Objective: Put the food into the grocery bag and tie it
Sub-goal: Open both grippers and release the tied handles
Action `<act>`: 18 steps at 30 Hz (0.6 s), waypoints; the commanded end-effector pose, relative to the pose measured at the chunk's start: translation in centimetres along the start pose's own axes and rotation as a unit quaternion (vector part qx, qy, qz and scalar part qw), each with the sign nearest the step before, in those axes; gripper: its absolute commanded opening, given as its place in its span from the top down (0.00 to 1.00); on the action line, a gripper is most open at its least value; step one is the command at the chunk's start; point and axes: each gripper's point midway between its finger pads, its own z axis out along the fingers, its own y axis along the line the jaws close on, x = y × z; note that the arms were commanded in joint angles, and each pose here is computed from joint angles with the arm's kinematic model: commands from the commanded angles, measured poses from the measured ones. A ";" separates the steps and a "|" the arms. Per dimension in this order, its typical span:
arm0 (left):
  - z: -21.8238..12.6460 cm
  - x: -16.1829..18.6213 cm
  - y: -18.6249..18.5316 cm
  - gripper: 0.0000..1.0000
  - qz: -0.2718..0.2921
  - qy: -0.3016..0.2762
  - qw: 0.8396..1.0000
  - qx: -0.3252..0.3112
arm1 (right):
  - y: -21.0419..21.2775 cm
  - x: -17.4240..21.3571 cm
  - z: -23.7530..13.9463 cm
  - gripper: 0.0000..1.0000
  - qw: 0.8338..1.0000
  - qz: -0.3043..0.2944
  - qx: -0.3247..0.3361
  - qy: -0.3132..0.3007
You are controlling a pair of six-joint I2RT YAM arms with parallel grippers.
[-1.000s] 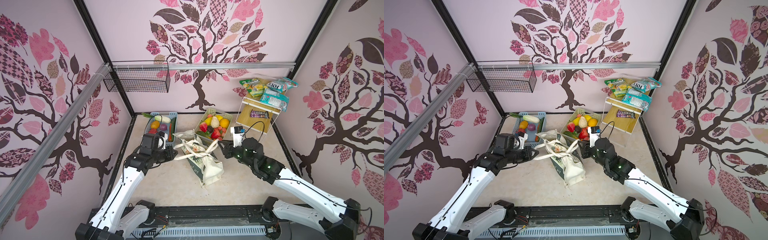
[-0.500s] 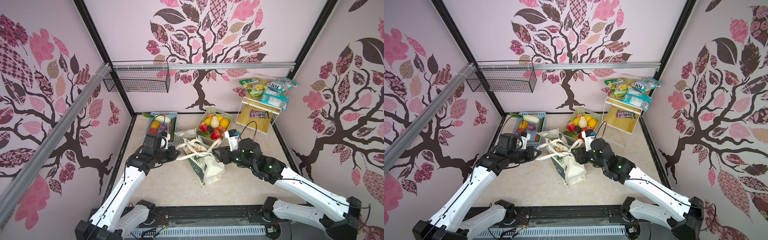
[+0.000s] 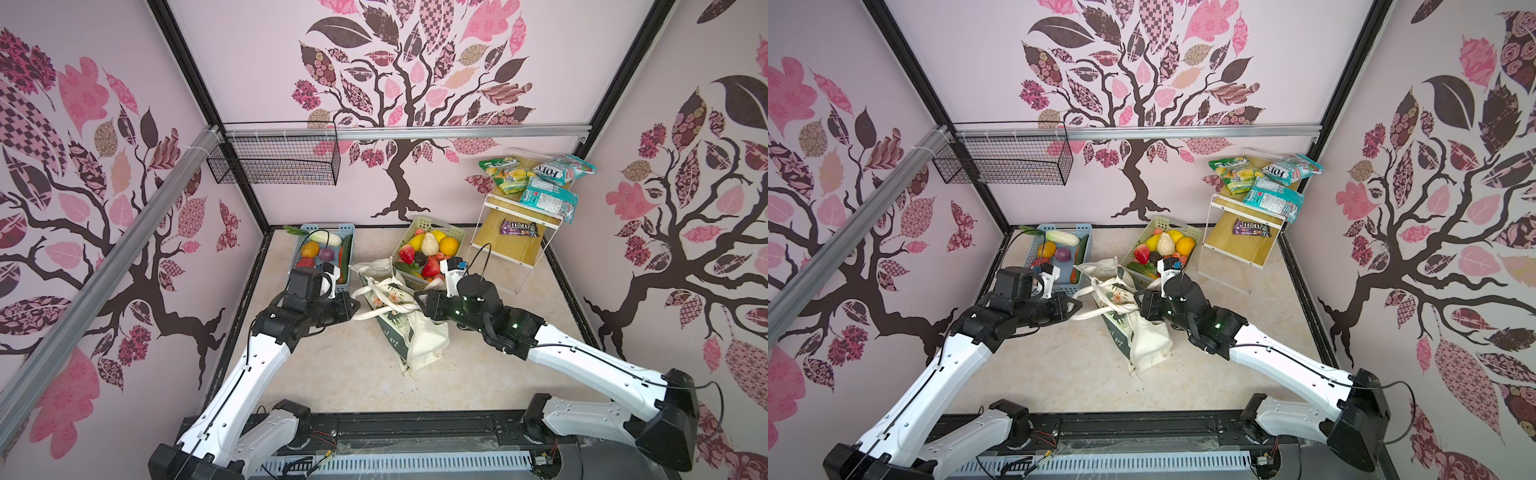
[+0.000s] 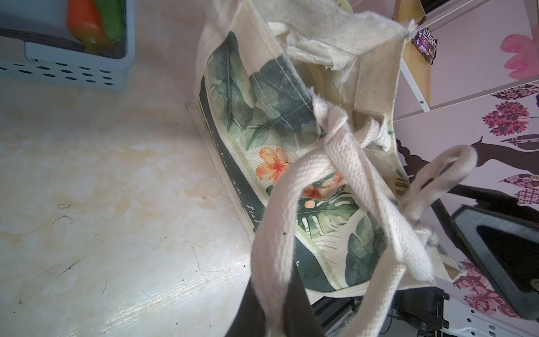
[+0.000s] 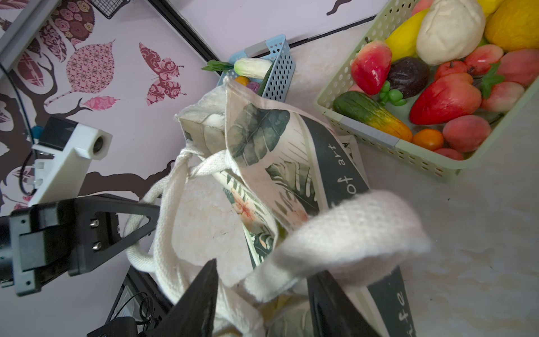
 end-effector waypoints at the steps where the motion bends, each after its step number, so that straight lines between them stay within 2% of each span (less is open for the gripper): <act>1: -1.2 -0.7 -1.5 0.90 0.018 -0.015 0.999 0.021 | 0.4 -1.8 0.4 0.48 0.999 0.023 0.004 -0.028; 3: -1.1 -0.6 -1.5 0.90 0.018 -0.015 0.999 0.022 | 0.3 -1.8 0.7 0.53 0.999 0.028 0.005 -0.031; 6: -1.1 -0.5 -1.5 0.90 0.018 -0.014 0.999 0.022 | 0.1 -1.8 0.8 0.69 0.999 0.037 0.004 -0.038; 12: -0.9 -0.2 -0.7 0.91 0.012 -0.017 1.000 0.010 | -1.8 -2.6 -0.1 0.90 0.995 0.066 0.026 -0.067; 15: -0.8 0.1 0.1 0.91 0.009 -0.017 1.000 -0.007 | -4.3 -3.1 -0.7 0.99 0.988 0.118 0.040 -0.091; 18: -1.0 0.6 1.4 0.92 0.006 -0.015 0.999 -0.037 | -6.6 -3.5 -1.7 1.00 0.977 0.165 0.056 -0.119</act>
